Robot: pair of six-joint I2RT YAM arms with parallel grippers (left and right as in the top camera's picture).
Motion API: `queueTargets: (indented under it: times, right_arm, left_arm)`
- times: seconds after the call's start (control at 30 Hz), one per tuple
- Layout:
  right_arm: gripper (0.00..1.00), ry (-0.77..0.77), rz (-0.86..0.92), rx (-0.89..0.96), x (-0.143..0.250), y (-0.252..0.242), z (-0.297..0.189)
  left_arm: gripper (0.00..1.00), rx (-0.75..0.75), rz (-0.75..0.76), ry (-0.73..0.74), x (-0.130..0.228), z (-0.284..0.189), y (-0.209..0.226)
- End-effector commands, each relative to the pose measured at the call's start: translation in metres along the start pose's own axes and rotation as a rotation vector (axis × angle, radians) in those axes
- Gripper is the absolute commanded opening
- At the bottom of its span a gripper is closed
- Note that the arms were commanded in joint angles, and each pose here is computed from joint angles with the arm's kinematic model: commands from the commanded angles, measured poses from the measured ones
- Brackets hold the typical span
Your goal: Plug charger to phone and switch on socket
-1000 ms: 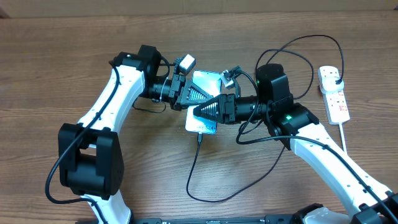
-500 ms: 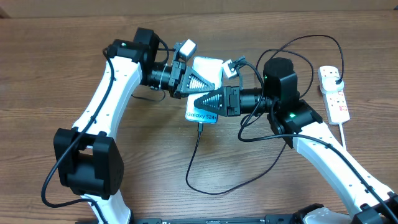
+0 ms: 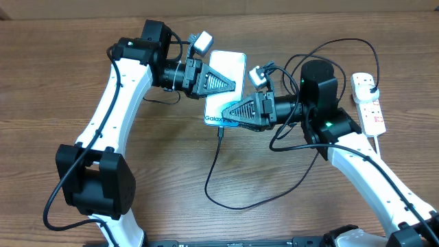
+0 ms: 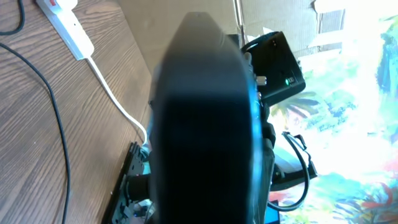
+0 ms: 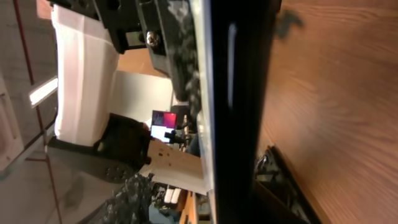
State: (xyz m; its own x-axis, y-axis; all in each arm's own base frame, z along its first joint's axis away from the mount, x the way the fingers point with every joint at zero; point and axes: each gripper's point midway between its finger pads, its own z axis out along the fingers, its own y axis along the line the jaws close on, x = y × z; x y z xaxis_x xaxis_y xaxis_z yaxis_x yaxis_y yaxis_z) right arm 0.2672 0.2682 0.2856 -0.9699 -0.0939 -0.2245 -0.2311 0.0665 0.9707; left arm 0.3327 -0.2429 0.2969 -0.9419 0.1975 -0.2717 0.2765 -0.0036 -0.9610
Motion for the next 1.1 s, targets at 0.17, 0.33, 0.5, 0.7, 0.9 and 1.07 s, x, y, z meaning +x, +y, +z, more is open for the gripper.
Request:
queueTargets:
  times: [0.17, 0.33, 0.5, 0.7, 0.9, 1.07]
  right_arm:
    - [0.25, -0.012, 0.010, 0.005, -0.003, 0.000, -0.001]
    - [0.13, -0.035, 0.006, 0.019, -0.007, -0.002, -0.001]
    - [0.08, -0.046, -0.001, 0.026, -0.009, -0.003, -0.001]
    - [0.04, -0.047, -0.001, 0.026, -0.009, -0.003, -0.001]
    - [0.04, -0.072, 0.002, 0.095, -0.008, -0.023, -0.002]
    - [0.04, -0.115, 0.040, 0.313, 0.001, -0.074, -0.012]
  left_arm:
    - [0.04, 0.067, 0.122, 0.004, -0.002, 0.004, -0.028]
    - [0.04, 0.067, 0.122, 0.005, -0.002, 0.005, -0.028]
    - [0.31, 0.027, 0.122, 0.009, -0.002, 0.005, -0.021]
    - [0.71, -0.135, 0.118, 0.024, -0.001, 0.003, 0.007]
    - [0.79, -0.256, 0.113, 0.007, -0.005, -0.012, 0.028]
    - [1.00, -0.462, 0.073, -0.016, -0.007, -0.042, 0.061]
